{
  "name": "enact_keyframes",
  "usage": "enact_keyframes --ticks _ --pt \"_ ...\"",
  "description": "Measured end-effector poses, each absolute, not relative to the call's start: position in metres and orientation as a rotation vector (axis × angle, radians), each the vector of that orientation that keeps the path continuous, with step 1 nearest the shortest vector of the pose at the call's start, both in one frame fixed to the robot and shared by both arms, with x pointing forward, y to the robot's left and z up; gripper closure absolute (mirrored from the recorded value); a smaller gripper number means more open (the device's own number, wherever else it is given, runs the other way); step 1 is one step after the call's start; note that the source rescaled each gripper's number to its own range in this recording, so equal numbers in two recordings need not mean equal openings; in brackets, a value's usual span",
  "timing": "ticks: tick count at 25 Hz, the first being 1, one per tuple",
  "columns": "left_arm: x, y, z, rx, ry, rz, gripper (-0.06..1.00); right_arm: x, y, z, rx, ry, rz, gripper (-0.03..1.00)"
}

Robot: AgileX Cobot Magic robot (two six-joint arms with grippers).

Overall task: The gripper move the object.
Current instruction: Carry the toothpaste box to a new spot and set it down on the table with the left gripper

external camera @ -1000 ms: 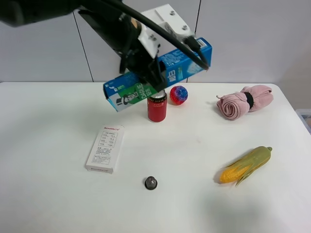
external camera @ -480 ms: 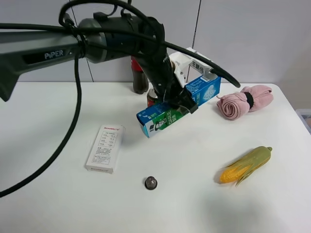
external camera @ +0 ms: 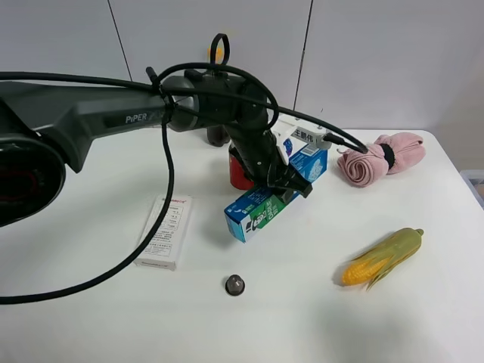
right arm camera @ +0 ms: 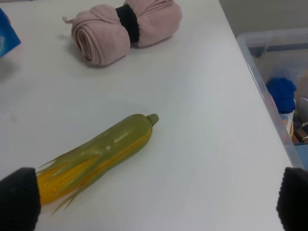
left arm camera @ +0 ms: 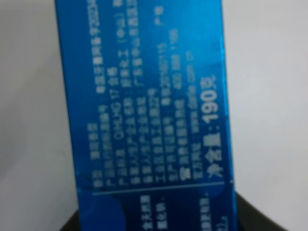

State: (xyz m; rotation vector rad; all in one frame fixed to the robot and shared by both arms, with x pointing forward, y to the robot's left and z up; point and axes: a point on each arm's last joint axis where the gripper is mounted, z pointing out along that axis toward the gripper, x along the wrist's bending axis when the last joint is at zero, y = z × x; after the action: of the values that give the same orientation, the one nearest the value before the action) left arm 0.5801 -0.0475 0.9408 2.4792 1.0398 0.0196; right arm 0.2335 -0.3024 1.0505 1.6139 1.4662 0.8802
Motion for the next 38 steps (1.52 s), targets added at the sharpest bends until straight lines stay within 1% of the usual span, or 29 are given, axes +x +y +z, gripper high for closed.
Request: enact_keyframes --ticks 8,13,17,21,29,30,31,33,34,35,36,37,38 --pt "0.566 -0.065 0.922 2.537 0.929 0.011 0.94 0.234 -0.302 1.050 1.614 1.466 0.880 -0.03" --pt "0.567 -0.066 0.902 2.575 0.938 -0.007 0.94 0.234 -0.302 1.050 1.614 1.466 0.880 -0.03" --pt "0.568 -0.067 0.892 2.579 0.932 -0.002 0.94 0.234 -0.302 1.050 1.614 1.466 0.880 -0.03" --pt "0.569 -0.067 0.886 2.594 0.899 0.008 0.94 0.234 -0.302 1.050 1.614 1.466 0.880 -0.03" --pt "0.569 -0.068 0.886 2.606 0.860 0.017 0.94 0.234 -0.302 1.050 1.614 1.466 0.880 -0.03" --pt "0.569 -0.068 0.886 2.607 0.855 0.018 0.91 0.234 -0.302 1.050 1.614 1.466 0.880 -0.03" --pt "0.569 -0.068 0.886 2.607 0.855 0.018 0.81 0.234 -0.302 1.050 1.614 1.466 0.880 -0.03" --pt "0.570 -0.068 0.887 2.599 0.857 0.016 0.48 0.234 -0.302 1.050 1.614 1.466 0.880 -0.03" --pt "0.569 -0.069 0.887 2.595 0.861 0.012 0.37 0.234 -0.302 1.050 1.614 1.466 0.880 -0.03" --pt "0.569 -0.069 0.888 2.590 0.865 0.006 0.28 0.234 -0.302 1.050 1.614 1.466 0.880 -0.03" --pt "0.569 -0.069 0.888 2.590 0.865 0.006 0.28 0.234 -0.302 1.050 1.614 1.466 0.880 -0.03" --pt "0.569 -0.069 0.888 2.589 0.866 0.005 0.24 0.234 -0.302 1.050 1.614 1.466 0.880 -0.03" --pt "0.569 -0.069 0.888 2.589 0.866 0.004 0.22 0.234 -0.302 1.050 1.614 1.466 0.880 -0.03"
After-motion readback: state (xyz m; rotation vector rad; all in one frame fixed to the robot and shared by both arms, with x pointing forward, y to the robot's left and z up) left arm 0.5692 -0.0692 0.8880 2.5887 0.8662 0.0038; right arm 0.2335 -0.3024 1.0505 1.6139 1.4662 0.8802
